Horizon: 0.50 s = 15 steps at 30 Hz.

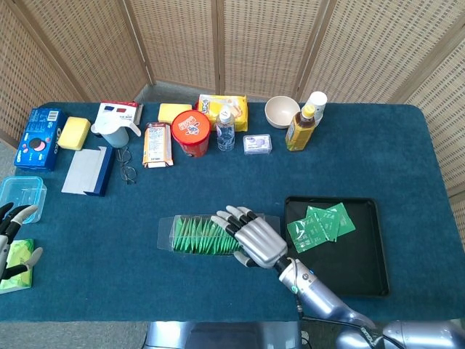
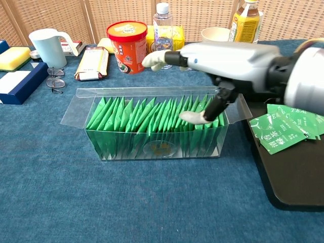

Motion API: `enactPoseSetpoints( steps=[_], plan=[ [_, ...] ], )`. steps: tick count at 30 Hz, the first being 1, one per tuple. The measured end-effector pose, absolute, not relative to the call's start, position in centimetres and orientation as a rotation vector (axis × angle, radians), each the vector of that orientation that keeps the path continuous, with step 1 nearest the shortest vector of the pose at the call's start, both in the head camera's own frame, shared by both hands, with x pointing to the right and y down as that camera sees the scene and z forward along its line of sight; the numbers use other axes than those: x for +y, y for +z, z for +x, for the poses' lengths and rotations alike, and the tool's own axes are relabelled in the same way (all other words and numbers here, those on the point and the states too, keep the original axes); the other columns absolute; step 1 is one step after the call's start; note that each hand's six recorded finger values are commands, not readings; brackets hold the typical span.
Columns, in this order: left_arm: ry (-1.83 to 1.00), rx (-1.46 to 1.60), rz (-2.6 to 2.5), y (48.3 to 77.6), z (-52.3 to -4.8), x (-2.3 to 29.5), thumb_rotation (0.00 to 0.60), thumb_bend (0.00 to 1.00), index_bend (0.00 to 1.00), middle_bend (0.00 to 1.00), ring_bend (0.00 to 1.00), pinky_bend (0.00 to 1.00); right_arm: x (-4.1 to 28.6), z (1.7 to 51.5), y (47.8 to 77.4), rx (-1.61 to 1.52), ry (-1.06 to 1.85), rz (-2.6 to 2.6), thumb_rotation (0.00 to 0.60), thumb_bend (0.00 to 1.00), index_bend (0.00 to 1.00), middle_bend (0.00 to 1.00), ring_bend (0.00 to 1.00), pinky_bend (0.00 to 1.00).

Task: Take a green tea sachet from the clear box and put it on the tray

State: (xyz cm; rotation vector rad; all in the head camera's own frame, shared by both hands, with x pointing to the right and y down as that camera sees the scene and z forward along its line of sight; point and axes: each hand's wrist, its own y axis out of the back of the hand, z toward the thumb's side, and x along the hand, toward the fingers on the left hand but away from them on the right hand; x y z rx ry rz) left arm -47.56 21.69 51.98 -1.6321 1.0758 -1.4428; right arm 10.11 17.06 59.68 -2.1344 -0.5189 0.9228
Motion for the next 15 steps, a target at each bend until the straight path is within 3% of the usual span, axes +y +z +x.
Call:
enactPoseSetpoints(
  steps=[15],
  plan=[
    [-1.448, 1.083, -1.641, 52.3, -47.8, 21.9, 0.6, 0.27, 0.13, 0.16, 0.07, 0.25, 13.1, 9.5, 60.3, -0.552, 0.988, -2.054, 0.6, 0.38, 0.0, 0.01, 0.02, 0.13]
  ],
)
